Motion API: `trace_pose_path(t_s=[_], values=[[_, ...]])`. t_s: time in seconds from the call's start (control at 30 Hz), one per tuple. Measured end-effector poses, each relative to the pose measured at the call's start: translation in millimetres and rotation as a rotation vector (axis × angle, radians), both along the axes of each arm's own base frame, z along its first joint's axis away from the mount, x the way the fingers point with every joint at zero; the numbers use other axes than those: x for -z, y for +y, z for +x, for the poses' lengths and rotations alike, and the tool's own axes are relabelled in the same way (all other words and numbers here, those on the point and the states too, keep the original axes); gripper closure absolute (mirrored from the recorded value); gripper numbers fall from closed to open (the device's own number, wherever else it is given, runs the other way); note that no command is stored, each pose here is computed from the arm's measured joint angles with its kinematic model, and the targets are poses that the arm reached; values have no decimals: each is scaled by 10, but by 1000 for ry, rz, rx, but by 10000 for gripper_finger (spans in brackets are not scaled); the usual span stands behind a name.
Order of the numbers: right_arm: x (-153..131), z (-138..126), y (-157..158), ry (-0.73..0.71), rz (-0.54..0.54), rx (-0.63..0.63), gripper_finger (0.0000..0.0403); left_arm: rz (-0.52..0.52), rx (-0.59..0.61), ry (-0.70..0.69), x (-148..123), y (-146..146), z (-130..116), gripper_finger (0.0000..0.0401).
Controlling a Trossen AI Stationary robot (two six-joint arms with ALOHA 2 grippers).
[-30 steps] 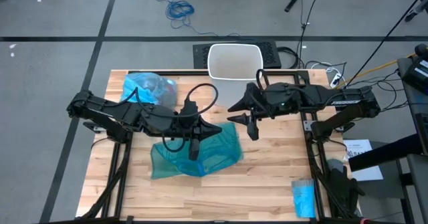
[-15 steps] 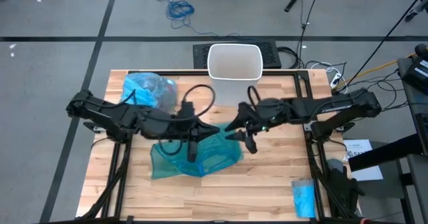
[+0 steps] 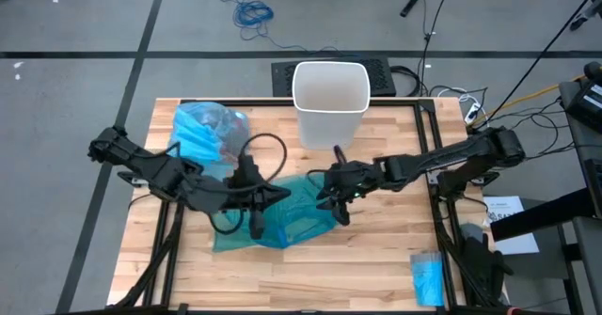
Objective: Place trash/remove bag and relplace
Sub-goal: Insert the new blue trash bag into the white trash bin
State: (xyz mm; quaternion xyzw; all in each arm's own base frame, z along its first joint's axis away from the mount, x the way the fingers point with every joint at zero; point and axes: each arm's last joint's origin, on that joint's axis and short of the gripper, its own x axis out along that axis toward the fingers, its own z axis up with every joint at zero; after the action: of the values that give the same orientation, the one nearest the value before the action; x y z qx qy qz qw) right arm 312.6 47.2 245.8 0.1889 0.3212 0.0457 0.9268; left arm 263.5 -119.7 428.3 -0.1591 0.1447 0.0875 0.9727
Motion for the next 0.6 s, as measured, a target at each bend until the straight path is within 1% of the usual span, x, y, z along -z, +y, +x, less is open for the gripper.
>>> trace_pose_path(t_s=[0.07, 0.13, 0.2, 0.43, 0.6], values=[[153, 100, 7, 46, -7, -37, 271, -21, 0, 20, 46, -5, 2, 401], [279, 190, 31, 74, -12, -70, 271, -48, 5, 1, 24, -9, 4, 401], [371, 278, 57, 73, -15, -96, 271, -67, 7, -36, -20, -11, 7, 401], [622, 511, 117, 87, -66, -165, 271, -45, 72, -148, -152, -93, -8, 401], [846, 603, 118, 135, -109, -192, 271, -48, 94, -163, -168, -114, -11, 401]])
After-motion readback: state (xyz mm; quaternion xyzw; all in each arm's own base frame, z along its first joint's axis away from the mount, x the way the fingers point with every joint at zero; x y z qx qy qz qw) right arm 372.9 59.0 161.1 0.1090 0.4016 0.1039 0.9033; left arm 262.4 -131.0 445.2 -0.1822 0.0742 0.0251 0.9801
